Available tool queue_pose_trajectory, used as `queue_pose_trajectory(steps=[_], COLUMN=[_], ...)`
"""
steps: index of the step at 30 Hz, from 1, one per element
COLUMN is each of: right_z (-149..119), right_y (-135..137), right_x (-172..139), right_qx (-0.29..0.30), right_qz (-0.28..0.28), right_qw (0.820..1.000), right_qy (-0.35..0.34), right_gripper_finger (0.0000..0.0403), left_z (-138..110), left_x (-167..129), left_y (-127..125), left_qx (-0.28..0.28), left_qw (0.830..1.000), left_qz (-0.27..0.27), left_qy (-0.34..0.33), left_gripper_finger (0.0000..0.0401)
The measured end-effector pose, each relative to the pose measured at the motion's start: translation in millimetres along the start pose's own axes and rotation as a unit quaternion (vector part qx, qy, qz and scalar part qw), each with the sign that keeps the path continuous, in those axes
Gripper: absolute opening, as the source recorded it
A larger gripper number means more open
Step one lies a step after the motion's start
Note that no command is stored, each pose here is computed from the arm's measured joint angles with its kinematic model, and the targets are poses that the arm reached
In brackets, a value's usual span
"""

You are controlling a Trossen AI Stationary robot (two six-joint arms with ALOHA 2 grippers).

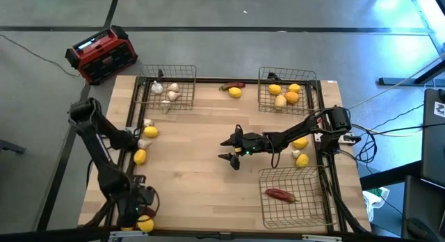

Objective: Sort produce into baskets
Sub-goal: Put the red chili pepper into the bottom wire basket

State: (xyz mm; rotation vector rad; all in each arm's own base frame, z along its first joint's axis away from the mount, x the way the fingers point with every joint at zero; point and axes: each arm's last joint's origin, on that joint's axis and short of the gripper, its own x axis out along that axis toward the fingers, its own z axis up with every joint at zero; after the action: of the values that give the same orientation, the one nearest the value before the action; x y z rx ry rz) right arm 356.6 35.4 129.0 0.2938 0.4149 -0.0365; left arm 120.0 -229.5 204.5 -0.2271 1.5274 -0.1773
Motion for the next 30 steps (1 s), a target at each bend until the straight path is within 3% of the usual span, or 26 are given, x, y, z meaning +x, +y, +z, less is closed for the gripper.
queue_pose_trajectory(steps=[7,21,30], right_z=[0,0,0], right_y=[0,0,0], right_x=[0,0,0], right_qx=[0.000,-0.001,-0.002], right_qz=[0.000,0.000,0.000], right_qw=[1.000,1.000,1.000], right_qy=[0.001,0.001,0.001], right_gripper_finger=[0.0280,0.0280,0.0280], left_z=[-9,-11,-10], left_x=[21,40,59], left_y=[-6,-14,-13], left_qx=[0.011,0.026,0.037], left_qw=[0.999,0.998,0.996], left_qz=[0.024,0.026,0.060], left_qy=[0.042,0.046,0.062], left_gripper_finger=[0.0214,0.0214,0.0214])
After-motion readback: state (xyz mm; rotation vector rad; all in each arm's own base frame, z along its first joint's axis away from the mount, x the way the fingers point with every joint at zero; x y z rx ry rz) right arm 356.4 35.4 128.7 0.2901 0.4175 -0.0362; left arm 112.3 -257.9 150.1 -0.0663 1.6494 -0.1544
